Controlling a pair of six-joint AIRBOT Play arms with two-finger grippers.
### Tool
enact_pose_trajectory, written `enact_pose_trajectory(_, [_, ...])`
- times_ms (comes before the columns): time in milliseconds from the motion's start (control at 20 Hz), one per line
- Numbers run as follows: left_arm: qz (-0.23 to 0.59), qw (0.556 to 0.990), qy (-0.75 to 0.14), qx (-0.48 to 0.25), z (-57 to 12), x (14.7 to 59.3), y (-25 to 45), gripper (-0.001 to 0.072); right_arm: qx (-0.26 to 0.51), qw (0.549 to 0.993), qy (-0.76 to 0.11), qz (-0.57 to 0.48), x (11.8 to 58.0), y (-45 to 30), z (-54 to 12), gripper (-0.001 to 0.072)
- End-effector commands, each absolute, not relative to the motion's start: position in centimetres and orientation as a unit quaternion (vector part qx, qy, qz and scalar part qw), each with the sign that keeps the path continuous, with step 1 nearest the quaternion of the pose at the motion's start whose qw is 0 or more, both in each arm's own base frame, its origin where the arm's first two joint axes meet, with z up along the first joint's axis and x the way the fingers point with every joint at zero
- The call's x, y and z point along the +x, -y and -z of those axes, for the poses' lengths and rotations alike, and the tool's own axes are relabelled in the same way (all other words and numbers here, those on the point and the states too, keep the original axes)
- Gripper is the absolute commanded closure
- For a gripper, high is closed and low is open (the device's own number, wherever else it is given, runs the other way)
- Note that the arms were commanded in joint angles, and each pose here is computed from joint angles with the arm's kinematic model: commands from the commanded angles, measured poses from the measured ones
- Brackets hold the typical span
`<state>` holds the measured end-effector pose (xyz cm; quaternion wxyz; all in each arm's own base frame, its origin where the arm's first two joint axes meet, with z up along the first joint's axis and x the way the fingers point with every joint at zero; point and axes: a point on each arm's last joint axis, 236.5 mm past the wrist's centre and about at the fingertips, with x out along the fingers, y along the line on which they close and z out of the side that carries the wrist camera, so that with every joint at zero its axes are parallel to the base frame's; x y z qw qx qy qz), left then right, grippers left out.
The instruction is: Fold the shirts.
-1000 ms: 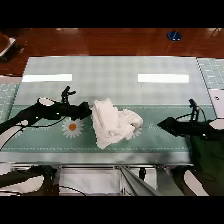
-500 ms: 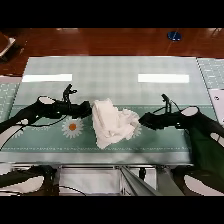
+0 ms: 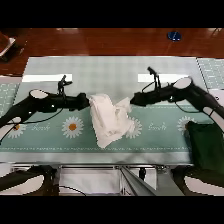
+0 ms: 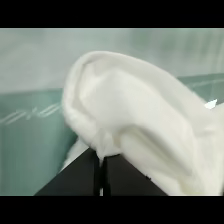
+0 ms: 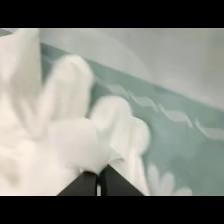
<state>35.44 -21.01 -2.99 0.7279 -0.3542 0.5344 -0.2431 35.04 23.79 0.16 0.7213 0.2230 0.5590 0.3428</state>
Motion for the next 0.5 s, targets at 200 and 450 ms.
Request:
enact_pose_trajectory(200, [0.29,0.877,-0.228,-0.306,-25.0,41.0,13.4,0.0688,0.053,0.905,-0.301,-0.294,41.4,-16.4,-28.8,0.0691])
enact_pose_trajectory(450, [0.261,0.944,0.025,-0.2,-46.1,32.0,8.1,0.0689,-0.026,0.975,-0.073,-0.206,32.8,-10.4,-47.9,0.0691])
